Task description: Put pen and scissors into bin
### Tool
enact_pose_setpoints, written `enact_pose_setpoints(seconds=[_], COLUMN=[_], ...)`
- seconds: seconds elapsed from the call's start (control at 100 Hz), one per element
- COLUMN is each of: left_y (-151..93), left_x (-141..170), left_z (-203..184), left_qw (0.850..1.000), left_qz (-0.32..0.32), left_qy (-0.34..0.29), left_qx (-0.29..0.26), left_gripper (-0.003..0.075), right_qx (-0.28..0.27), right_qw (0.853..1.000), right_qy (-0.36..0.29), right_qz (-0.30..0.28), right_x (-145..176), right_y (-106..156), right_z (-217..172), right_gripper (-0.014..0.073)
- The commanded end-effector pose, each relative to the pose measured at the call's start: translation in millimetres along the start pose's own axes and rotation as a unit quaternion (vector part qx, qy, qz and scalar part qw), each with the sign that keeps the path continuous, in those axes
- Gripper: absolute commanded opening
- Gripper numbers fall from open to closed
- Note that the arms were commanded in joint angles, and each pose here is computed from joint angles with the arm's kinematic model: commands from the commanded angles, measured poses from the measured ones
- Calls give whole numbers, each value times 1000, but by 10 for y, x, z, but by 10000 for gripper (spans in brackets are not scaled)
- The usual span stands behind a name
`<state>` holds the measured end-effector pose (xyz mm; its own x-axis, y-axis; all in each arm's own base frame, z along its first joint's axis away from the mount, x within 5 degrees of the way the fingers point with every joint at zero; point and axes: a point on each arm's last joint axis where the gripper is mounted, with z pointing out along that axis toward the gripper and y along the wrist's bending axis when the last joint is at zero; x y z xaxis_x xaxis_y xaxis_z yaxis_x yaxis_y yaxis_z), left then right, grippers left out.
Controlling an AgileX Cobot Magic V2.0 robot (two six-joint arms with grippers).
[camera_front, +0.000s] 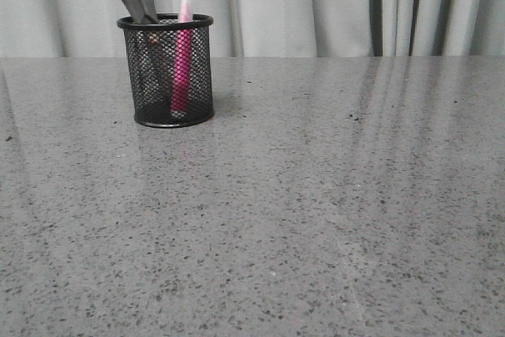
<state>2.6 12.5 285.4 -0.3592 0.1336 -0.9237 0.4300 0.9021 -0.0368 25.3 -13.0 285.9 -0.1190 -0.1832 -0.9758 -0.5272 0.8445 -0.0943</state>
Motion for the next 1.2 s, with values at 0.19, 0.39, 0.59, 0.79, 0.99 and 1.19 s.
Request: enact_pose_setpoints(seconds=[0.19, 0.39, 0.59, 0.79, 0.99, 1.19], left_y=[-11, 74, 1, -132, -54, 76], left_x=[-82, -75, -168, -89, 319, 641], left_z=[-24, 14, 120, 378, 716, 873], left_qw=[999, 997, 977, 928, 960, 969], left_qz=[-7, 31, 129, 219, 97, -14], left_qy=[-40, -48, -166, -302, -254, -195], left_qx=[7, -46, -30, -25, -71, -149], left_gripper=[-19, -19, -19, -19, -19, -19], right_qx=[-1, -1, -1, -1, -1, -1], right_qw=[999, 999, 999, 999, 999, 999], right_qy=[-53, -53, -53, -53, -53, -53], right_qz=[-3, -3, -3, -3, -3, -3], right_x=[-122, -122, -122, -122, -122, -122], right_y=[-10, -10, -10, -10, -10, -10], right_z=[-55, -55, -55, -55, -55, -55], right_gripper=[-48, -48, -48, -48, -48, -48])
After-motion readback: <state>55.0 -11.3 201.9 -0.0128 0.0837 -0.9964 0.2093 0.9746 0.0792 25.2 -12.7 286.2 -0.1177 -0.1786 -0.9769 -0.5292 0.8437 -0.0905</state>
